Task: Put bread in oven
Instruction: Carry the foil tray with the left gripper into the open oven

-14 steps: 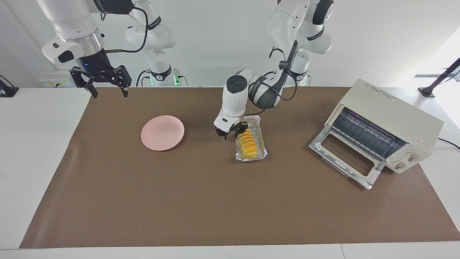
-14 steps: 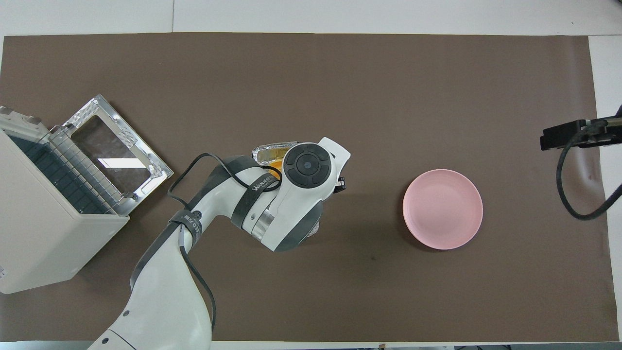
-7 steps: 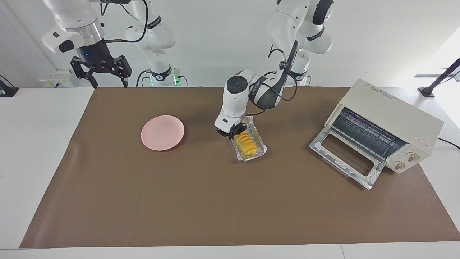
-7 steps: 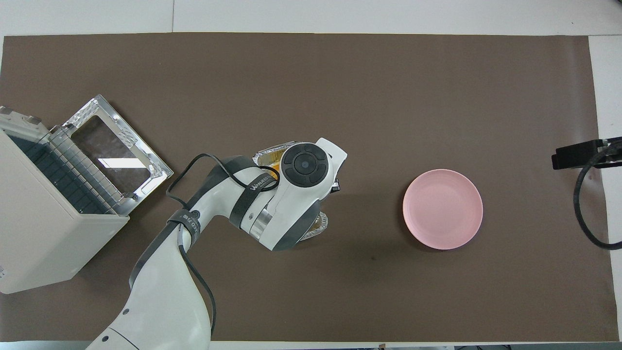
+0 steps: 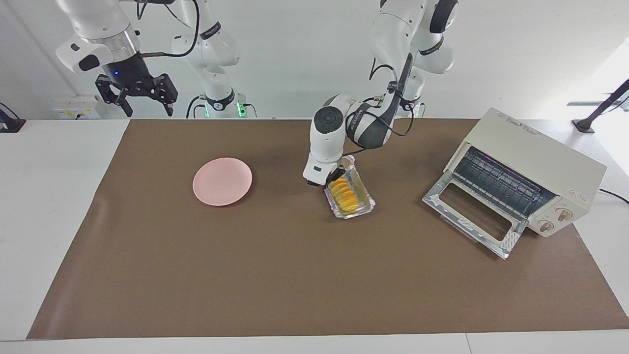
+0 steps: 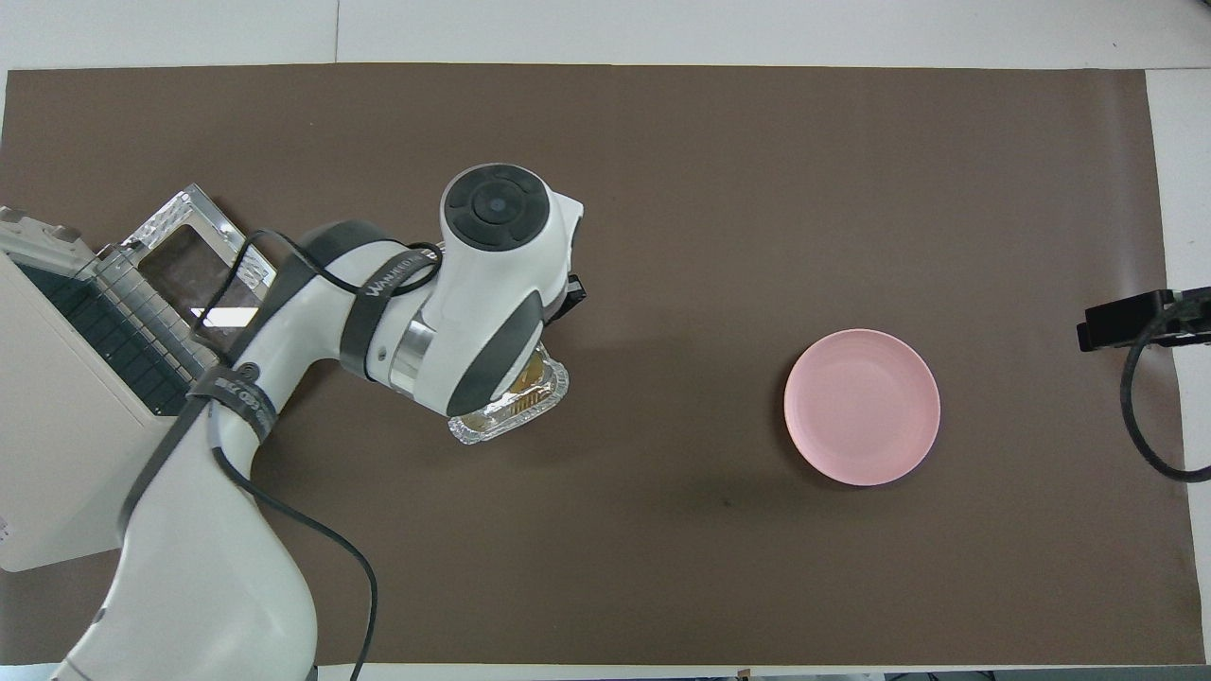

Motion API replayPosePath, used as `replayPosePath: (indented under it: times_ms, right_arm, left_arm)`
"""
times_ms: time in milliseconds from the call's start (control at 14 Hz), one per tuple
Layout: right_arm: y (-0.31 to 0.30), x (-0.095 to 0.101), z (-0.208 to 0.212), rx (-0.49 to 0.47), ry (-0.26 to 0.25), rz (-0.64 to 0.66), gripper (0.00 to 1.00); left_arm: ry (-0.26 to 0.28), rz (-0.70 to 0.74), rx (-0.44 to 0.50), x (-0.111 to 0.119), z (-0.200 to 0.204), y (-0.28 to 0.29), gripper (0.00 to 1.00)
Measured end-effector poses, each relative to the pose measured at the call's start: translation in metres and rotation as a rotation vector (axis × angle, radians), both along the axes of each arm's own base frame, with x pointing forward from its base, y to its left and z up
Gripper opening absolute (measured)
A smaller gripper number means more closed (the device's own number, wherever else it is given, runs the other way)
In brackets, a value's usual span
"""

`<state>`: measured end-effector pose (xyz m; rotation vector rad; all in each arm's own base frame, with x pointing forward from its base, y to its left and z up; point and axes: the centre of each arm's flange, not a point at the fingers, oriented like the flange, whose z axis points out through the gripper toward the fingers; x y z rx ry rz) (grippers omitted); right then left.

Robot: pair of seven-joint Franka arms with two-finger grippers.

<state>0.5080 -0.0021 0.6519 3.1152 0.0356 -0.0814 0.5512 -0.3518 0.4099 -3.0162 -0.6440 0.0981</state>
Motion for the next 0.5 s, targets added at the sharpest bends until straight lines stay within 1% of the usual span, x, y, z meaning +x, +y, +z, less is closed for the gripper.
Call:
replayPosePath:
  times_ms: [143,286,500]
  right_arm:
    - [0.001,0.001,-0.003,0.011,0.009,0.0,1.0]
    - [0.002,0.003,-0.008,0.035,0.02,-0.002,1.0]
    - [0.001,0.003,-0.011,0.039,0.032,-0.003,1.0]
  left_arm:
    - [0.0,0.119,0.016,0.028,0.028,0.072,0.02]
    - [-0.004,0.217,0.027,0.05,0.037,0.136,0.02]
    - [0.007,0.295,0.036,0.064,0.031,0.185,0.02]
